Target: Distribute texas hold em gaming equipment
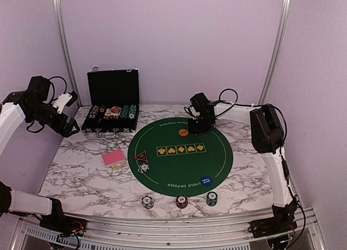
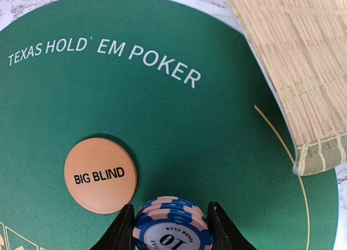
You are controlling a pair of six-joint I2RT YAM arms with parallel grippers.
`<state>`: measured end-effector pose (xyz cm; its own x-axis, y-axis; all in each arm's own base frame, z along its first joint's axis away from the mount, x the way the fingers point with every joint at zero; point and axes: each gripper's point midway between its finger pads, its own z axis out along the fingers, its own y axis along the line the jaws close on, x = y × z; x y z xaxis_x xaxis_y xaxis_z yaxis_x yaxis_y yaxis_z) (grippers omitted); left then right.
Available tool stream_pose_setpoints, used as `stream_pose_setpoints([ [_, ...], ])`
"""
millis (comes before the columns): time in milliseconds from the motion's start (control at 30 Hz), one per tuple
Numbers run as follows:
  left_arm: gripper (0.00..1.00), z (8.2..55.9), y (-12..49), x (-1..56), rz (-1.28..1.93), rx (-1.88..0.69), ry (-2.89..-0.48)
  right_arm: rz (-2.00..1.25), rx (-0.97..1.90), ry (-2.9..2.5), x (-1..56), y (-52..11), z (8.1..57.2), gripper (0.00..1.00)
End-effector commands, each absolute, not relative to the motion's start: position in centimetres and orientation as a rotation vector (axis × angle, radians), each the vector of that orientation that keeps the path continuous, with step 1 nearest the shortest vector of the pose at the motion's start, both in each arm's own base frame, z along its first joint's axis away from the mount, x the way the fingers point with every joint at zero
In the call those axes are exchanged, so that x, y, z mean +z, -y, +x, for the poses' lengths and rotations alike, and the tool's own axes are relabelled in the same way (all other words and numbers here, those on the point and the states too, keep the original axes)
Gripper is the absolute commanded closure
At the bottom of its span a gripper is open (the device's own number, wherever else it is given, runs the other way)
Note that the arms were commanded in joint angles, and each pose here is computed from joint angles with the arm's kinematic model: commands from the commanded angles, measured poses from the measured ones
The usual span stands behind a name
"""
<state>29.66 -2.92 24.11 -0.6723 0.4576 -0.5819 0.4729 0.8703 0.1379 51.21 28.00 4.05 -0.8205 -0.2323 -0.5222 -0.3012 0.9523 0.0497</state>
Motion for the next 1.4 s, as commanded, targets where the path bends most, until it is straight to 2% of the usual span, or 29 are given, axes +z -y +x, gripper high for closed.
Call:
stream_pose_setpoints([
  [0, 0.01, 29.3, 3.0, 24.1, 0.685, -0.034, -2.418, -0.344, 0.172, -2.546, 4.3, -27.8, 52.6, 0.90],
  [233, 0.01, 29.3, 3.0, 24.1, 0.685, -0.029, -2.417, -0.345, 0.159, -2.577, 3.0, -27.3, 52.1, 0.87],
  [300, 0.01, 29.3, 3.0, 24.1, 0.685, -0.031, -2.417, -0.345, 0.154, -2.582, 2.8, -27.2, 52.0, 0.78],
  [433, 0.01, 29.2, 3.0, 24.3, 0.683, -0.028, -2.411, -0.349, 0.148, -2.585, 2.8, -27.1, 51.9, 0.54],
  [533, 0.01, 29.2, 2.9, 24.4, 0.682, -0.025, -2.411, -0.345, 0.145, -2.580, 3.3, -27.1, 51.9, 0.46],
  [667, 0.01, 29.1, 2.9, 24.5, 0.681, -0.024, -2.406, -0.346, 0.144, -2.568, 4.1, -27.0, 52.0, 0.42],
  [933, 0.01, 29.1, 2.9, 24.8, 0.678, -0.020, -2.401, -0.364, 0.161, -2.504, 8.3, -27.6, 51.5, 0.41],
  [1067, 0.01, 29.1, 2.8, 25.0, 0.677, -0.011, -2.398, -0.405, 0.145, -2.466, 11.2, -28.9, 49.1, 0.39],
  [1133, 0.01, 29.1, 2.8, 24.9, 0.679, -0.012, -2.399, -0.432, 0.148, -2.446, 12.8, -29.6, 47.4, 0.36],
  [1367, 0.01, 28.8, 2.8, 24.9, 0.687, -0.013, -2.402, -0.676, 0.254, -2.401, 15.3, -35.5, 37.1, 0.14],
])
